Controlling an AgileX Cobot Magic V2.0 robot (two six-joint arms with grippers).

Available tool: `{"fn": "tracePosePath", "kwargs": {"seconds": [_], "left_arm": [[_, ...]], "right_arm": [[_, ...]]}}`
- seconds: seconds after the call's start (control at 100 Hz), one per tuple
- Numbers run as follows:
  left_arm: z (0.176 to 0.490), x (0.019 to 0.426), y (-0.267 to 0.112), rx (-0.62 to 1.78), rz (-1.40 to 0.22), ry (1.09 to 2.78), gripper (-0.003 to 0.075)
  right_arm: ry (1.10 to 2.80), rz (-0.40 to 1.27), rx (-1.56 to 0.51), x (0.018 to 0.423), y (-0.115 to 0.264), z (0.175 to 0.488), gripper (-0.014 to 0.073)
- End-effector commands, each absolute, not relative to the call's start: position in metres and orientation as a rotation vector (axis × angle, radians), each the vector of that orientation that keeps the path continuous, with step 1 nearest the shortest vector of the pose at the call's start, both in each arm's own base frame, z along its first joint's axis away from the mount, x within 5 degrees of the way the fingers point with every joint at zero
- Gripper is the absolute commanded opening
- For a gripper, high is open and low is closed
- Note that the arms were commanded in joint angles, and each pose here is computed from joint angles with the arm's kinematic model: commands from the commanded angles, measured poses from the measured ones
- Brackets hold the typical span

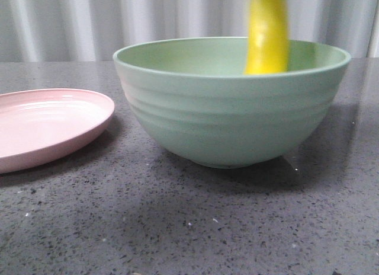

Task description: Transfer banana from pink plate to green bowl

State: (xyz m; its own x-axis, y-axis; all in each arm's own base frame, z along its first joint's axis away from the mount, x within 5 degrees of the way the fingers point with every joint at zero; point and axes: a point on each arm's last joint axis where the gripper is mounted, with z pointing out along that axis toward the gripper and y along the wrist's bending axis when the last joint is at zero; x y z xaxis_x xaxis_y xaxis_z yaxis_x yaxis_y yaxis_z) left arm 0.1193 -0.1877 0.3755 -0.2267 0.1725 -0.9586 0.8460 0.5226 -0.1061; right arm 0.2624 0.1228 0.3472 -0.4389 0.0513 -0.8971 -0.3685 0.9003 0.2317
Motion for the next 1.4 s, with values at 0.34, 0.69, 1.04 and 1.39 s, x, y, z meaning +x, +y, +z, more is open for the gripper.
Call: {"fn": "tracePosePath", "kwargs": {"seconds": [0.34,0.69,1.04,1.39], "left_arm": [[0.402,0.117,-0.183,0.774,-0.846,1.572,0.0317],[0.403,0.105,-0.162,0.753,-0.836,1.497,-0.002],[0.375,0.072,-0.109,0.677,-0.855,1.384,-0.002],[0.316,0.045,-0.063,0.598,-0.87,1.276,-0.002]], "right_arm": [[1.815,0.443,-0.267,0.242,0.111,0.387,0.034],[1.871,0.414,-0.348,0.197,0.093,0.4,-0.0065],[1.634,0.304,-0.366,0.14,0.062,0.373,-0.0065],[1.384,0.288,-0.335,0.086,0.038,0.319,-0.0065]]}}
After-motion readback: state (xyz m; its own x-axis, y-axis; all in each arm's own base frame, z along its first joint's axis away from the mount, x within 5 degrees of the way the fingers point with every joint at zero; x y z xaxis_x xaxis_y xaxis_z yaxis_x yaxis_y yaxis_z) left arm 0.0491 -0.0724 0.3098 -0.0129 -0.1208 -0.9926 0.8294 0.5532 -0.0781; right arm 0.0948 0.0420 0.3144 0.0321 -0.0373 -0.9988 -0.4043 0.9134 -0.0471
